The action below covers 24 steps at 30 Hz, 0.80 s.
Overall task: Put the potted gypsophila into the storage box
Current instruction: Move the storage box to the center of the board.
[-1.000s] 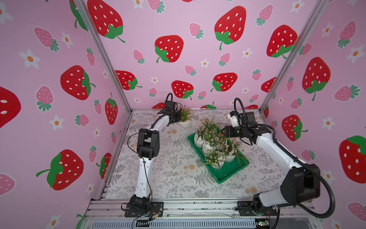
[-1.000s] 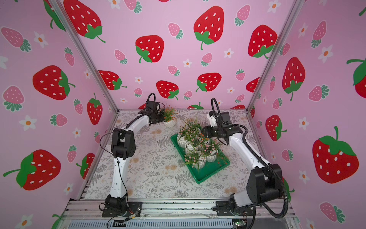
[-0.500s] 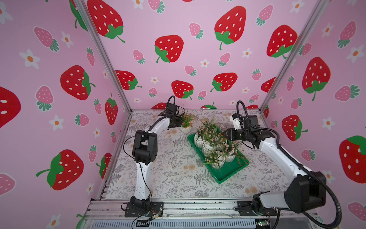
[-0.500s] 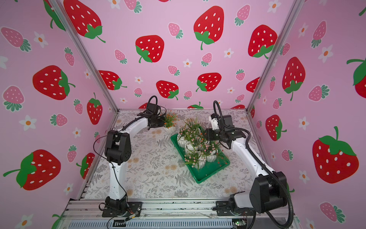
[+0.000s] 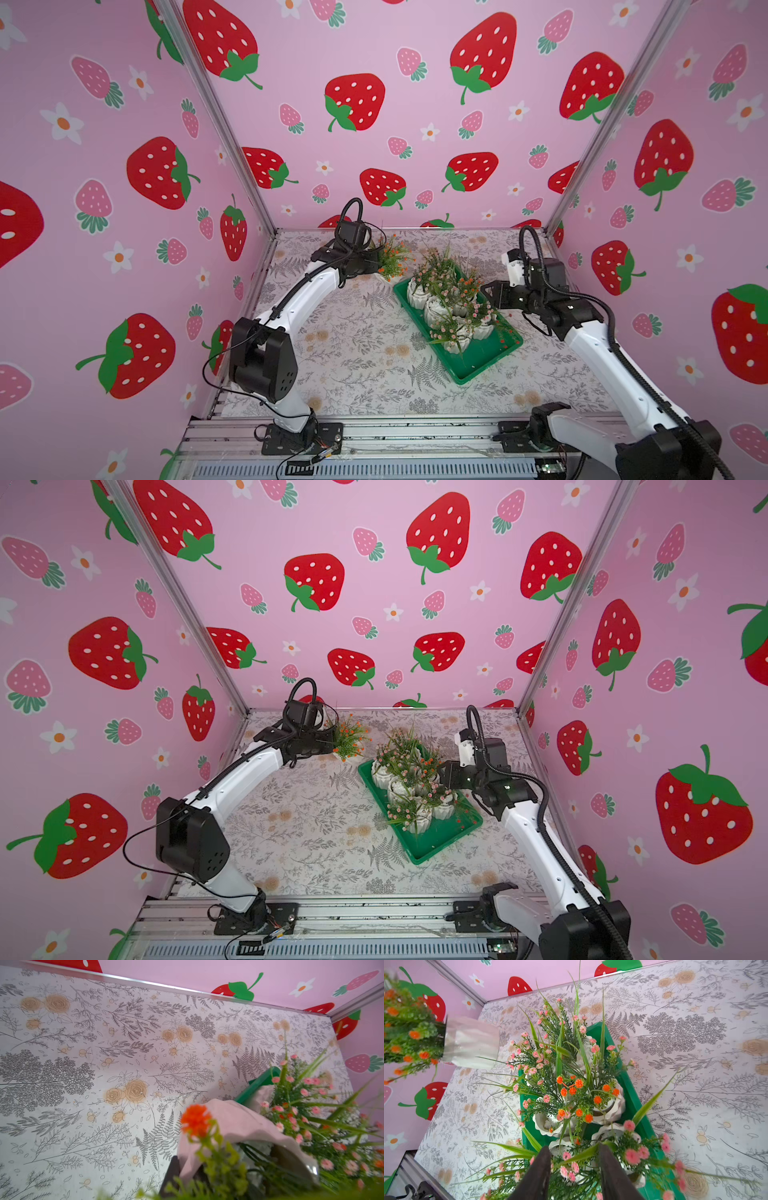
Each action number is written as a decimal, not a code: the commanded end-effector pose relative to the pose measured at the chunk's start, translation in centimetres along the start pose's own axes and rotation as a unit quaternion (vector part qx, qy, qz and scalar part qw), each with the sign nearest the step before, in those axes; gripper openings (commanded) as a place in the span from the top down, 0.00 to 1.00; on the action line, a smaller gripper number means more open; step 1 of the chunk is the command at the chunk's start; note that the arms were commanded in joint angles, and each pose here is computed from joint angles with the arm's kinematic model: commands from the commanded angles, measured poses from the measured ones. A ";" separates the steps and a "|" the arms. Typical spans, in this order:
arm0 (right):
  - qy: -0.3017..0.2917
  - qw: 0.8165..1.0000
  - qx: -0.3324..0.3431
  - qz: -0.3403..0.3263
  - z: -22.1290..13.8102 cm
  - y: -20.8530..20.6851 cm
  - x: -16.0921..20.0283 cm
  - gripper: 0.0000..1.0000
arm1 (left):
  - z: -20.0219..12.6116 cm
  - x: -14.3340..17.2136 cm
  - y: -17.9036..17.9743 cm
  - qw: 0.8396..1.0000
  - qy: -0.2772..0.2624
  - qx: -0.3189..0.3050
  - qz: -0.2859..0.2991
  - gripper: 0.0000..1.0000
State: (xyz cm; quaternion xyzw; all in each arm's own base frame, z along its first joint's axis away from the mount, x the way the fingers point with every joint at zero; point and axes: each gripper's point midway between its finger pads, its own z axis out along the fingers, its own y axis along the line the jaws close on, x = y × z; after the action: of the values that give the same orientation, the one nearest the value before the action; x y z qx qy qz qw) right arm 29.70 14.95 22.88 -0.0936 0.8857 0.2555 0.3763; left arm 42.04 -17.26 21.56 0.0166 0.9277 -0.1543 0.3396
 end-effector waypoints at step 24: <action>-0.035 0.995 0.056 0.071 -5.6 -3.9 4.7 0.58 | -13.4 8.3 -19.7 0.928 0.067 0.256 0.261 1.00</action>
State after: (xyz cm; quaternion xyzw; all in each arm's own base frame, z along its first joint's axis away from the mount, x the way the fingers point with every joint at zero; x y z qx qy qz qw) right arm 24.83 8.98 21.50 -0.0020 0.8869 0.2325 0.3992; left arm 25.36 -31.62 28.05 0.3373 0.8659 -0.2524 0.2696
